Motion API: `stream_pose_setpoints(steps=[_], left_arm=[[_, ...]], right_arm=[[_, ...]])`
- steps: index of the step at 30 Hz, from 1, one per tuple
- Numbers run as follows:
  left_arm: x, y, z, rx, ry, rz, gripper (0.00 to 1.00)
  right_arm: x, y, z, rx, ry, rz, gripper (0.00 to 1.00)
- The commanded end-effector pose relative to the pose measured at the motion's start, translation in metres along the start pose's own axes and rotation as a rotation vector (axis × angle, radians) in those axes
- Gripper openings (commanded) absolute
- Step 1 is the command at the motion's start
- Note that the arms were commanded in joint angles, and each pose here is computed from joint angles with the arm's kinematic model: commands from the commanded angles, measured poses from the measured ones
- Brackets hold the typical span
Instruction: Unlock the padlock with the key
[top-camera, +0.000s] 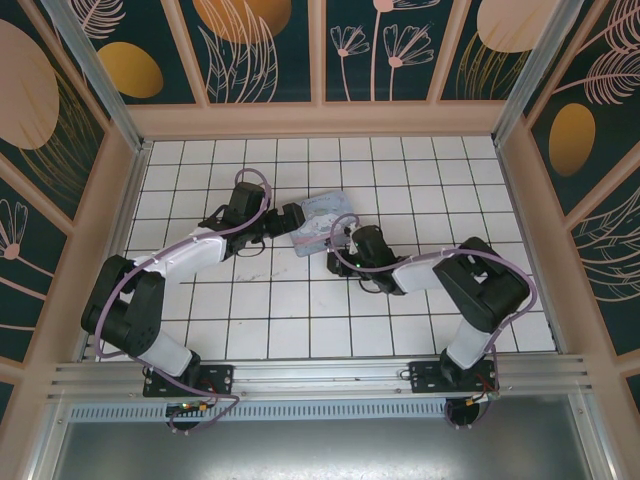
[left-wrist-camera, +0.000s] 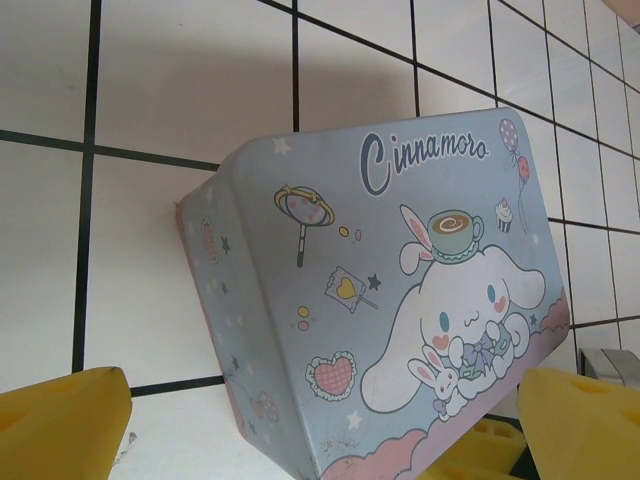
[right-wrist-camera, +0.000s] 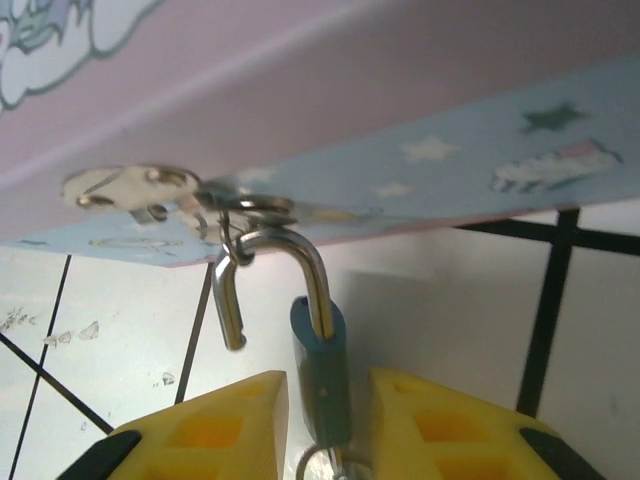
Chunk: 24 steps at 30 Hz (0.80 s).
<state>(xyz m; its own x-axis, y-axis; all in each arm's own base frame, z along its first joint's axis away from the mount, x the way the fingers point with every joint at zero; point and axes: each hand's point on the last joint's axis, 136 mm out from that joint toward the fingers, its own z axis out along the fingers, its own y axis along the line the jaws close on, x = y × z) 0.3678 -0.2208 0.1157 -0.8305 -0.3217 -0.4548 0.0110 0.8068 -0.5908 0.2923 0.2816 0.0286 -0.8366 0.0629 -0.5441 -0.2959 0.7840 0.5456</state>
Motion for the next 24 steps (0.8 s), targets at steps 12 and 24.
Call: stream_pose_setpoints(steps=[12, 24], left_arm=[[-0.006, -0.005, -0.001, 0.015, -0.003, 0.005, 0.99], [-0.005, -0.006, 0.0, 0.021, 0.004, 0.009, 0.99]], right_arm=[[-0.015, 0.008, -0.021, -0.11, -0.082, 0.063, 0.37], [-0.017, 0.016, -0.001, -0.118, -0.066, 0.063, 0.35]])
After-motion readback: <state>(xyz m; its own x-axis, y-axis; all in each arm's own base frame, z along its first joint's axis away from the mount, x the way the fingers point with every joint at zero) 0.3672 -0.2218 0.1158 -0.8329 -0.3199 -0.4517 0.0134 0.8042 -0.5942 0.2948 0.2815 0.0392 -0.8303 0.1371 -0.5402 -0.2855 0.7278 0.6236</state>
